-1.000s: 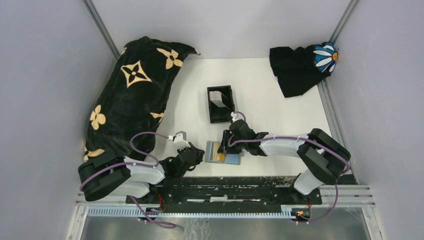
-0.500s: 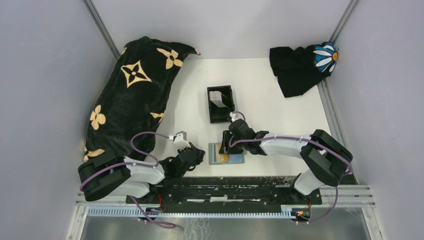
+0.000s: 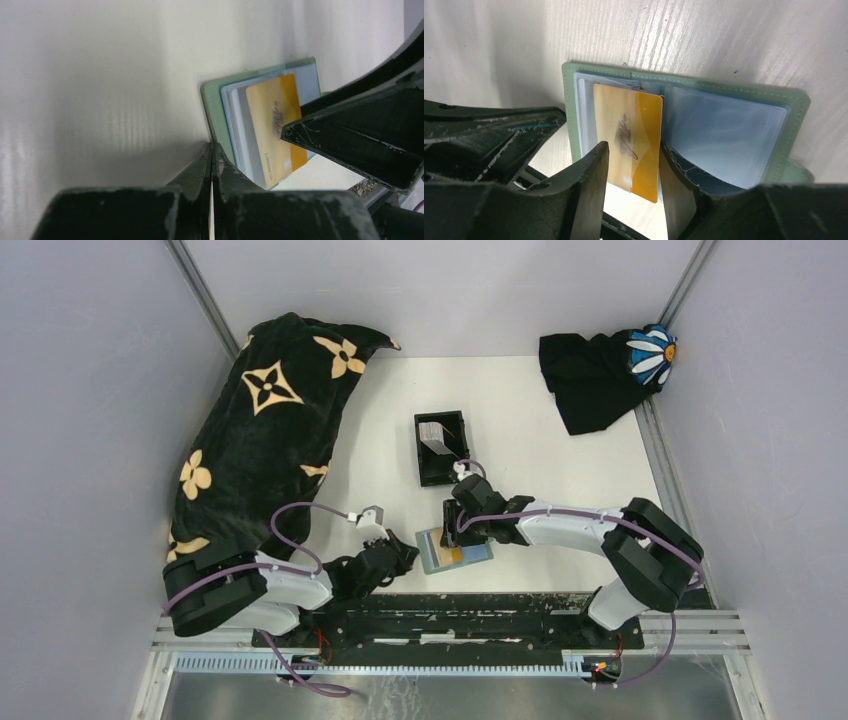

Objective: Put the credit cards into the card holder
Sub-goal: Insert the credit card into the card holder.

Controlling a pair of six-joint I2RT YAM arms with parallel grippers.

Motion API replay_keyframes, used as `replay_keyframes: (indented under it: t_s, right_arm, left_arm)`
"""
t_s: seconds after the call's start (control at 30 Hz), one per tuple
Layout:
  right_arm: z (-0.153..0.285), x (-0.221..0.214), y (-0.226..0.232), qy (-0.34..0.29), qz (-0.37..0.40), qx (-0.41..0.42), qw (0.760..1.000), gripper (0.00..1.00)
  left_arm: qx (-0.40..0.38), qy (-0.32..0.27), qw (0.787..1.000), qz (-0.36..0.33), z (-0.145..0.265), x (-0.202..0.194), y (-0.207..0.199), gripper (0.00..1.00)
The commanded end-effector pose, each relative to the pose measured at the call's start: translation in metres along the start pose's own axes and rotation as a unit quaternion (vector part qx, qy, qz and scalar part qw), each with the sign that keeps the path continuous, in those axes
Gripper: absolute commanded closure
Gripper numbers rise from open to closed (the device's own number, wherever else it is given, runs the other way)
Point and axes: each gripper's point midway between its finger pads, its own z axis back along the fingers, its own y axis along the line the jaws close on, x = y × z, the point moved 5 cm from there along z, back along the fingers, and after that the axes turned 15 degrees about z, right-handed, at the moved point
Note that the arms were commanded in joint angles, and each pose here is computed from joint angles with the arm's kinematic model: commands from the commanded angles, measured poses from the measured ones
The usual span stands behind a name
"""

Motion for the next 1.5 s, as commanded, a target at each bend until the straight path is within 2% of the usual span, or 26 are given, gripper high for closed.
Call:
replay_keyframes:
  t_s: [0.0,1.1,1.47]
  right_arm:
    - [-0.002,0.01,0.006,-0.005,0.023,-0.005,1.0,0.52]
    - [-0.01,-0.01,0.043,0.018,0.043,0.019,0.999,0.54]
    - [-0.019,-0.003,0.05,0.02,0.049,0.022,0.998,0.54]
  left_arm:
    - [-0.037,0.018,0.999,-0.028,-0.002,-0.012,-0.021,0.97]
    - [-0.035,0.034,0.998,-0.034,-0.006,-0.03,-0.023,0.97]
    - [-0.047,0.001,0.998,-0.03,-0.004,-0.018,-0.035,0.97]
